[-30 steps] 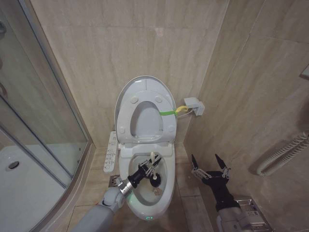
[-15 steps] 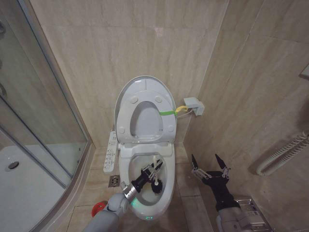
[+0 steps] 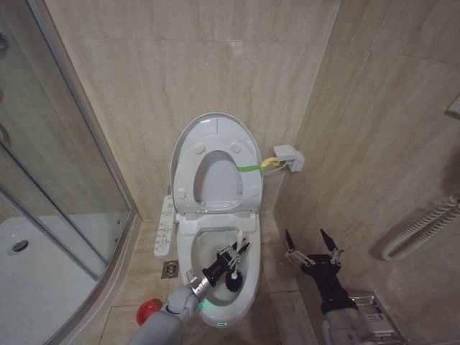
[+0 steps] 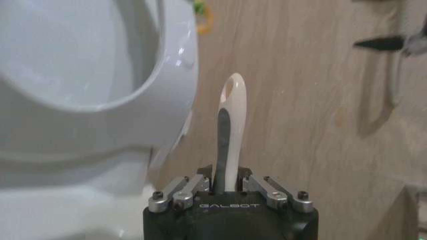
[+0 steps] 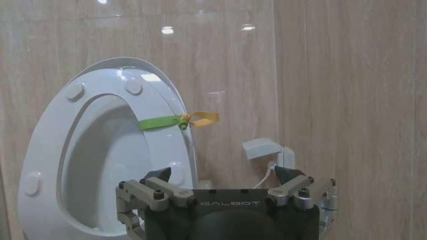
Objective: Open the toilet lid, clean the toilet bowl with a toilet brush, close the toilet lid, and flush.
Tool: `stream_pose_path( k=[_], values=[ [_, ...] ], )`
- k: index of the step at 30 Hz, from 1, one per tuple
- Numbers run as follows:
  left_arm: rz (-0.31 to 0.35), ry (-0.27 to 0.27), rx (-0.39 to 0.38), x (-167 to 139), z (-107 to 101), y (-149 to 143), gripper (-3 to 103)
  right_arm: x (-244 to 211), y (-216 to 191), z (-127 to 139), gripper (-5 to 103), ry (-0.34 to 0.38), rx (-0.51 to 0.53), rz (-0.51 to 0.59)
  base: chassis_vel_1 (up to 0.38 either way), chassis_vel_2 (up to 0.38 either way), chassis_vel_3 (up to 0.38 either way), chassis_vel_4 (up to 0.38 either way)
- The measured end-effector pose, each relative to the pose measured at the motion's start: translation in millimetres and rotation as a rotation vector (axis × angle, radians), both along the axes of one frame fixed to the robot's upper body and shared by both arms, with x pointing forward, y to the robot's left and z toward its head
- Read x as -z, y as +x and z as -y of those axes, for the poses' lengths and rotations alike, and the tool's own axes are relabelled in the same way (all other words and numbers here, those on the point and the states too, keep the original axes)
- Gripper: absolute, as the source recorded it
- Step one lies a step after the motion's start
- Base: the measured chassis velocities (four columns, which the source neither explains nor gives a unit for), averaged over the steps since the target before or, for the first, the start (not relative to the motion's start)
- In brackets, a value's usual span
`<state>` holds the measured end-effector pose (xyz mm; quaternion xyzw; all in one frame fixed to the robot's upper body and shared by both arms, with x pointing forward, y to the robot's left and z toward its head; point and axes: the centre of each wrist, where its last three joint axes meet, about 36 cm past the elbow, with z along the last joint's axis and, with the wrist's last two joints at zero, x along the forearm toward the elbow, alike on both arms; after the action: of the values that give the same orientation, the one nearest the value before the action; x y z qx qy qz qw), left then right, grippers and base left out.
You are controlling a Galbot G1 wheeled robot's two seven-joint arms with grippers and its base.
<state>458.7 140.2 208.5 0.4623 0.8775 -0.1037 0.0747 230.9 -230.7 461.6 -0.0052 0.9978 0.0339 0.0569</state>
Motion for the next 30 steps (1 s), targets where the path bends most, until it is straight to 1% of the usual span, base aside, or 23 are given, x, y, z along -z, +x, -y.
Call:
stream_pose_path(
  k=[3, 8, 10, 12, 15, 18, 19, 20, 23, 26, 30],
  values=[
    [-0.011, 0.023, -0.005, 10.2, -5.4, 3.0, 22, 0.0, 0.0, 0.0, 100, 0.000, 0.000, 0.000, 0.000, 0.000, 0.000, 0.000],
    [0.001, 0.023, -0.005, 6.3, -7.1, 6.6, 22, 0.0, 0.0, 0.0, 100, 0.000, 0.000, 0.000, 0.000, 0.000, 0.000, 0.000],
    [0.026, 0.012, -0.001, -4.7, -3.9, 12.0, 22, 0.0, 0.0, 0.0, 100, 0.000, 0.000, 0.000, 0.000, 0.000, 0.000, 0.000],
    [0.050, -0.013, -0.002, -19.1, 3.6, 19.2, 22, 0.0, 0.0, 0.0, 100, 0.000, 0.000, 0.000, 0.000, 0.000, 0.000, 0.000],
    [0.057, -0.027, -0.008, -23.9, 9.4, 23.4, 22, 0.0, 0.0, 0.0, 100, 0.000, 0.000, 0.000, 0.000, 0.000, 0.000, 0.000],
    [0.043, -0.029, -0.018, -10.0, 15.0, 21.5, 22, 0.0, 0.0, 0.0, 100, 0.000, 0.000, 0.000, 0.000, 0.000, 0.000, 0.000],
    [0.043, -0.029, -0.018, -10.0, 15.0, 21.5, 22, 0.0, 0.0, 0.0, 100, 0.000, 0.000, 0.000, 0.000, 0.000, 0.000, 0.000],
    [0.032, -0.023, -0.018, -0.7, 16.6, 17.6, 22, 0.0, 0.0, 0.0, 100, 0.000, 0.000, 0.000, 0.000, 0.000, 0.000, 0.000],
    [0.009, -0.010, -0.010, 12.9, 13.5, 6.5, 22, 0.0, 0.0, 0.0, 100, 0.000, 0.000, 0.000, 0.000, 0.000, 0.000, 0.000],
    [0.005, -0.004, -0.007, 15.5, 8.5, 2.0, 22, 0.0, 0.0, 0.0, 100, 0.000, 0.000, 0.000, 0.000, 0.000, 0.000, 0.000],
    [0.012, 0.000, -0.006, 10.4, -0.6, -1.8, 22, 0.0, 0.0, 0.0, 100, 0.000, 0.000, 0.000, 0.000, 0.000, 0.000, 0.000]
  ],
)
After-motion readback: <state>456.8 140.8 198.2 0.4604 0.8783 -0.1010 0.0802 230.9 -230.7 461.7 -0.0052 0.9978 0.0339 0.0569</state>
